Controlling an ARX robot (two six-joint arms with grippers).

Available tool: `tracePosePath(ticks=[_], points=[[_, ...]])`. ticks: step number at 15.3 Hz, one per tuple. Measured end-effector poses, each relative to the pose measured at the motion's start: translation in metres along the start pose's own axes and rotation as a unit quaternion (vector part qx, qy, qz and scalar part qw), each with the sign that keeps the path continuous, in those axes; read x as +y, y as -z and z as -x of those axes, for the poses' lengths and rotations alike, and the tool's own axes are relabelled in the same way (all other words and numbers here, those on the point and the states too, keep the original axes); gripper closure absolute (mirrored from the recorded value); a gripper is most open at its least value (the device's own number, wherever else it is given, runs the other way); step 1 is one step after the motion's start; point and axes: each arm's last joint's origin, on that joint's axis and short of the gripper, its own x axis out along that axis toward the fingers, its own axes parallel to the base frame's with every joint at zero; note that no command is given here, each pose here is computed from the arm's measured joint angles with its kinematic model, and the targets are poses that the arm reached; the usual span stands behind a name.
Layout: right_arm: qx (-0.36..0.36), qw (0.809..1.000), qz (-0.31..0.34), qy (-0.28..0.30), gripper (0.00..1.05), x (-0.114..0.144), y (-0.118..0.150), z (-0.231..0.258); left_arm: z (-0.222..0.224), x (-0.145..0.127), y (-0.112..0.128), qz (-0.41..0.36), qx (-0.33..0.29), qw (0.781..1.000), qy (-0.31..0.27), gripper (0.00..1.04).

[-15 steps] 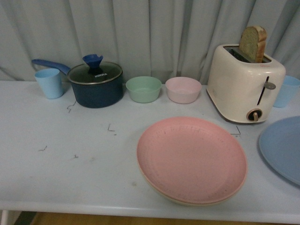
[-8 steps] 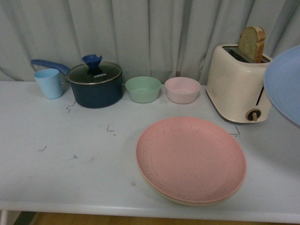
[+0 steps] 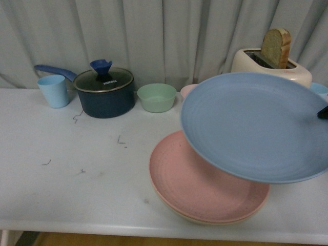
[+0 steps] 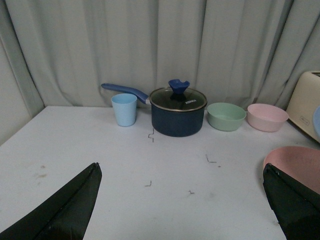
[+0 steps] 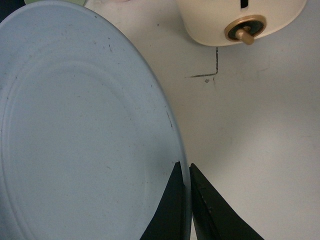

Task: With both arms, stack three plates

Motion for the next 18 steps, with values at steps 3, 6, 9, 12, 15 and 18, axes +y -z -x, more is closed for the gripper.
tracePosePath(ticks=[3,6,9,12,15,18], points=[[0.004,1.0,-0.012,-0.009,1.02,0.003,0.006,-0.025,0.0,0.0,0.0,0.0,0.0,1.0,0.0,0.07],[0.023,0.999,-0.021,-0.015,1.02,0.004,0.019,-0.05,0.0,0.0,0.0,0.0,0.0,1.0,0.0,0.07],[0.04,0.999,-0.014,-0.016,1.02,0.009,0.035,-0.072,0.0,0.0,0.0,0.0,0.0,1.0,0.0,0.07],[0.058,0.998,-0.017,0.0,1.02,0.009,0.042,-0.086,0.0,0.0,0.0,0.0,0.0,1.0,0.0,0.07],[0.061,0.998,-0.029,0.01,0.86,0.006,0.044,-0.095,0.0,0.0,0.0,0.0,0.0,1.0,0.0,0.07],[0.04,0.999,-0.03,-0.009,0.51,0.01,0.038,-0.083,0.0,0.0,0.0,0.0,0.0,1.0,0.0,0.07]])
